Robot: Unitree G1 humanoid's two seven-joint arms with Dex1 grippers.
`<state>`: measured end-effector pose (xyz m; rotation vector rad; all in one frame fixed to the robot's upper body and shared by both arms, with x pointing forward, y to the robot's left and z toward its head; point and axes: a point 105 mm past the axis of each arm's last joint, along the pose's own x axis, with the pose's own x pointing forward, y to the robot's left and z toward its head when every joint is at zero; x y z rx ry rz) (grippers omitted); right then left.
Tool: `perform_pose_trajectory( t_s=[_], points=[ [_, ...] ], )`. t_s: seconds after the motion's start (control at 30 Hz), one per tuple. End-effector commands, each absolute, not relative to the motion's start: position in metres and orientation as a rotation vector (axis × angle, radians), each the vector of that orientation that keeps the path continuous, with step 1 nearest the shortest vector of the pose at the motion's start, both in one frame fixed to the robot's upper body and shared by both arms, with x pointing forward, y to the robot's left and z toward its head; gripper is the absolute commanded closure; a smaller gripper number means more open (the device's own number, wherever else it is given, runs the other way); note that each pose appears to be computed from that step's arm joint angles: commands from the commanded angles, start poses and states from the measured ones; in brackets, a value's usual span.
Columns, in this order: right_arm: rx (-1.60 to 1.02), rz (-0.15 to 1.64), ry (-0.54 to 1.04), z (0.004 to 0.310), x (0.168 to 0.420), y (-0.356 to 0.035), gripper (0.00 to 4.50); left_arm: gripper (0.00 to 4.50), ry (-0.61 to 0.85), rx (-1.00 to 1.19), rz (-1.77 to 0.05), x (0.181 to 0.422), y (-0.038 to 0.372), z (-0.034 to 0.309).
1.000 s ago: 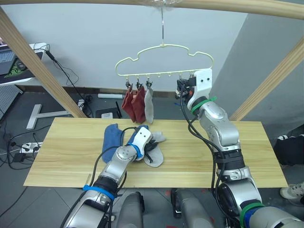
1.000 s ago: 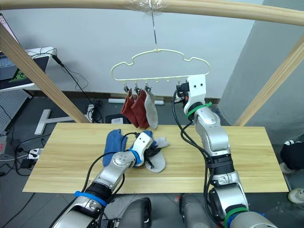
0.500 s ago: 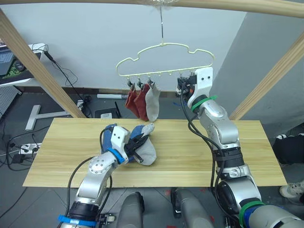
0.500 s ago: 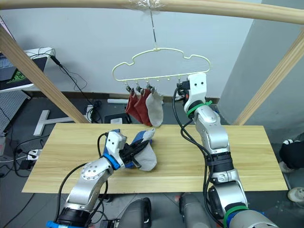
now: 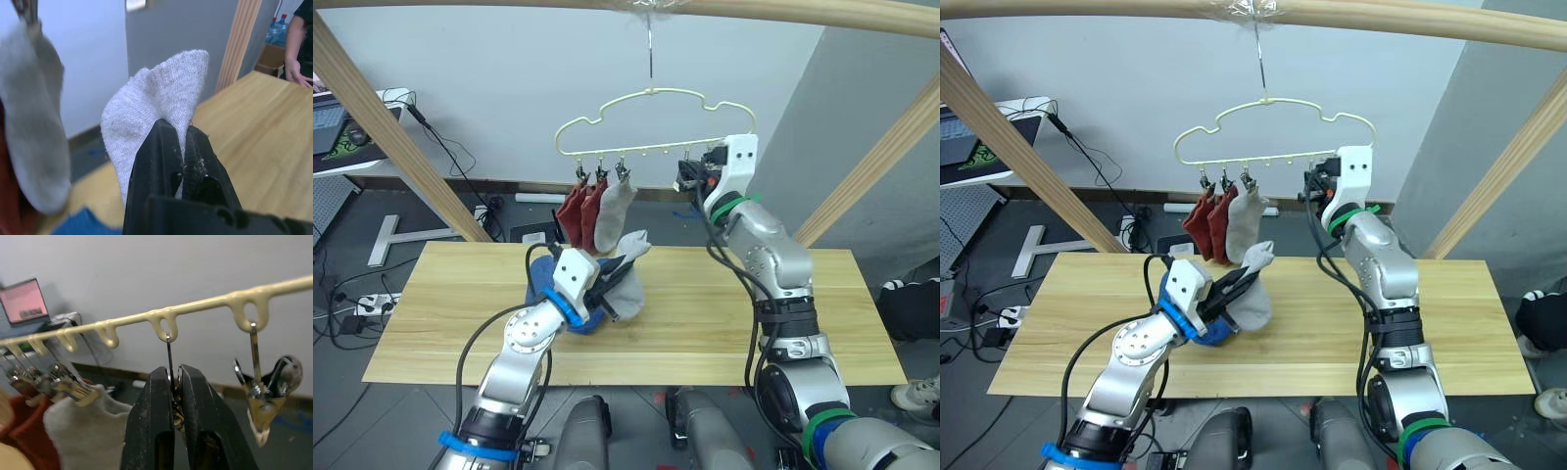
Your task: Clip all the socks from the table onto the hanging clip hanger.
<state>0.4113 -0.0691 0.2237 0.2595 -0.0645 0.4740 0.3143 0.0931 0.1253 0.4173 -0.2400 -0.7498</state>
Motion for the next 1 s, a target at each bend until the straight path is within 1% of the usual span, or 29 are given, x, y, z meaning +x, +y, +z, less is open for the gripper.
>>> perform_pose_trajectory(
  t_s=[0.03,0.27,0.47,0.6,1.0],
  points=[
    [0.355,0.507,-0.04,0.239,0.403,-0.069,4.5,4.48,-0.319,0.433,-0.776,0.316,0.077,0.135],
    [0.503,0.556,0.069,0.243,0.391,-0.066,4.5,4.48,-0.391,0.381,-0.776,0.327,0.052,0.148],
    [0.559,0.595,0.143,0.239,0.383,-0.063,4.5,4.48,-0.441,0.406,-0.772,0.328,0.047,0.157],
    [0.59,0.596,0.156,0.24,0.379,-0.062,4.5,4.48,-0.481,0.439,-0.768,0.33,0.046,0.163],
    [0.614,0.594,0.182,0.237,0.376,-0.064,4.5,4.48,-0.503,0.431,-0.743,0.333,0.044,0.165]
  ],
)
